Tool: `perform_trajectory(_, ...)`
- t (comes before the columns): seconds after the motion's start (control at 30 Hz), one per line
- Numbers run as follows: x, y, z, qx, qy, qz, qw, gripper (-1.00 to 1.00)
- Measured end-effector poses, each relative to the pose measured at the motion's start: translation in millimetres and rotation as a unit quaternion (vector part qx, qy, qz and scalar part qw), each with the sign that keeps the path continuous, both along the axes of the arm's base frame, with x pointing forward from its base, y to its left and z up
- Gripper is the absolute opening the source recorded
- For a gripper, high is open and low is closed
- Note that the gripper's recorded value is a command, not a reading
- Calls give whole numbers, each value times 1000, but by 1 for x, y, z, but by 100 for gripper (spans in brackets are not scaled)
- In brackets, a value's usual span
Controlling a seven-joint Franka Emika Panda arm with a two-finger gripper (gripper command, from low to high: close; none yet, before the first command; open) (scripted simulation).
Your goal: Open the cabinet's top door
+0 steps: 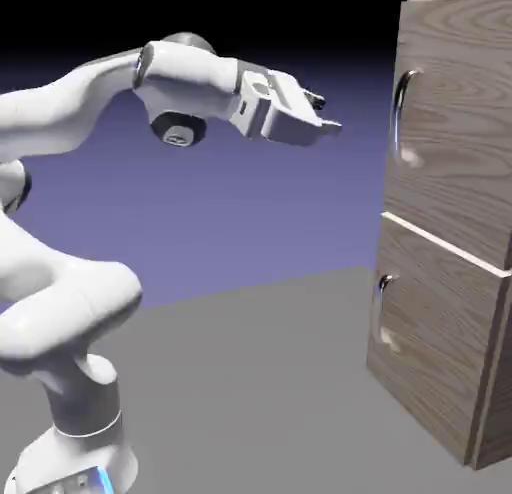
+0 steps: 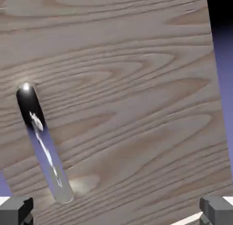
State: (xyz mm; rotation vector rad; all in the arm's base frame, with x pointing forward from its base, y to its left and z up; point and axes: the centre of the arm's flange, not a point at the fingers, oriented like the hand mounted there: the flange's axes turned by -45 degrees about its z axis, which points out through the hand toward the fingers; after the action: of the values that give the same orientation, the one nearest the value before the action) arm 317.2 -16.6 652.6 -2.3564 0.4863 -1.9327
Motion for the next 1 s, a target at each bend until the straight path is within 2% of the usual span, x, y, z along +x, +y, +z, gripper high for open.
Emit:
perform_trajectory(0.33,50,33,-13,-65,-63,28,996,0)
perform_trajectory(0.67,119,31,-55,-134,-93,61,985,0)
perform_trajectory(0.77,156,29,-55,-135,-93,61,985,0)
perform_trajectory(0.8,169,28,-55,-134,-93,61,985,-100)
perform_trajectory(0.87,169,28,-55,-134,-93,61,985,-100)
perform_trajectory(1.0,139,11,-55,-128,-101,120,979,-100)
